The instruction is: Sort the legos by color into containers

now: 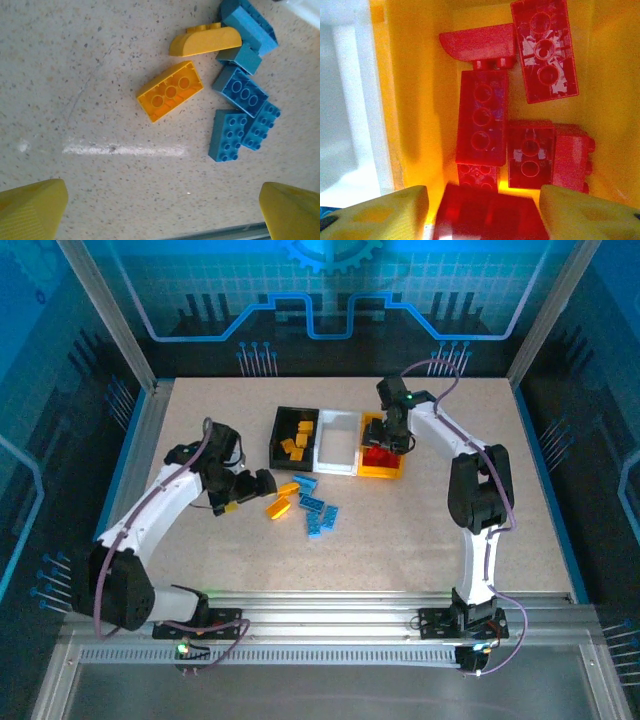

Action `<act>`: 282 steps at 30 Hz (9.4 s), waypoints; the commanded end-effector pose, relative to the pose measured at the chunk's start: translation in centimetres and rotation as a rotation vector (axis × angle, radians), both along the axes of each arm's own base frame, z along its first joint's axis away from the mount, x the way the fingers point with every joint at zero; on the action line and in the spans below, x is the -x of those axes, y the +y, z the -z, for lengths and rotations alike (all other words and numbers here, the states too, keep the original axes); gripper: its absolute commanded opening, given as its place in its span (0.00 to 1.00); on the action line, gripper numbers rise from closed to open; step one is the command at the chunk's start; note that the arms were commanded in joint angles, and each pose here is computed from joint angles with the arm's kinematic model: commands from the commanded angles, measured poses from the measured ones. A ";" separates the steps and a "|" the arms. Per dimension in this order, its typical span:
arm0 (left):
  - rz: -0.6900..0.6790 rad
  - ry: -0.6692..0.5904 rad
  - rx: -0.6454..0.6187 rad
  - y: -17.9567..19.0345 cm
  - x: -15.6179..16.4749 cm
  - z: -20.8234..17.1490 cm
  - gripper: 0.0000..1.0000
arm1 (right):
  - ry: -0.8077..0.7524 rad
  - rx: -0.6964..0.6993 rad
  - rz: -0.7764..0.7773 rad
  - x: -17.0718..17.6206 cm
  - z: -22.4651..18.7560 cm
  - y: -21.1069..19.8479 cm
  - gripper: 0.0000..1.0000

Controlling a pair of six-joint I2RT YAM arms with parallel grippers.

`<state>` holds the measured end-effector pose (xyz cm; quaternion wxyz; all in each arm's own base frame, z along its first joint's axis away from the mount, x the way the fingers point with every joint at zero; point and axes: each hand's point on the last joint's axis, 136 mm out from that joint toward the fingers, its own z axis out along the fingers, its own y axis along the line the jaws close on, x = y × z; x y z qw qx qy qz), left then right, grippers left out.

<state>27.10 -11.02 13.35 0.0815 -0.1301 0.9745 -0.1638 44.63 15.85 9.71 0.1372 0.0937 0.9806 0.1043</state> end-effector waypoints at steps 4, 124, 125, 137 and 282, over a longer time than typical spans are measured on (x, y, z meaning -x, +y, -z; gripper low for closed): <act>0.373 -0.028 -0.242 -2.5 -1.7 1.6 0.98 | -0.060 -0.020 0.018 1.7 -4.7 -1.9 0.68; -0.177 -0.140 0.426 -5.1 -22.4 -4.4 0.68 | 0.046 -0.073 0.007 21.5 -5.8 0.6 0.73; -0.135 -0.151 0.385 -5.4 -21.5 -4.9 0.70 | 0.047 -0.074 -0.022 21.1 -5.8 0.7 0.73; 0.197 -0.029 -0.029 -6.2 -6.8 1.8 0.80 | 0.063 -0.243 -0.226 17.1 -5.4 3.0 0.73; 0.101 -0.177 0.172 -3.3 -6.4 -2.4 0.27 | 0.055 -0.102 -0.195 22.5 -3.2 4.2 0.74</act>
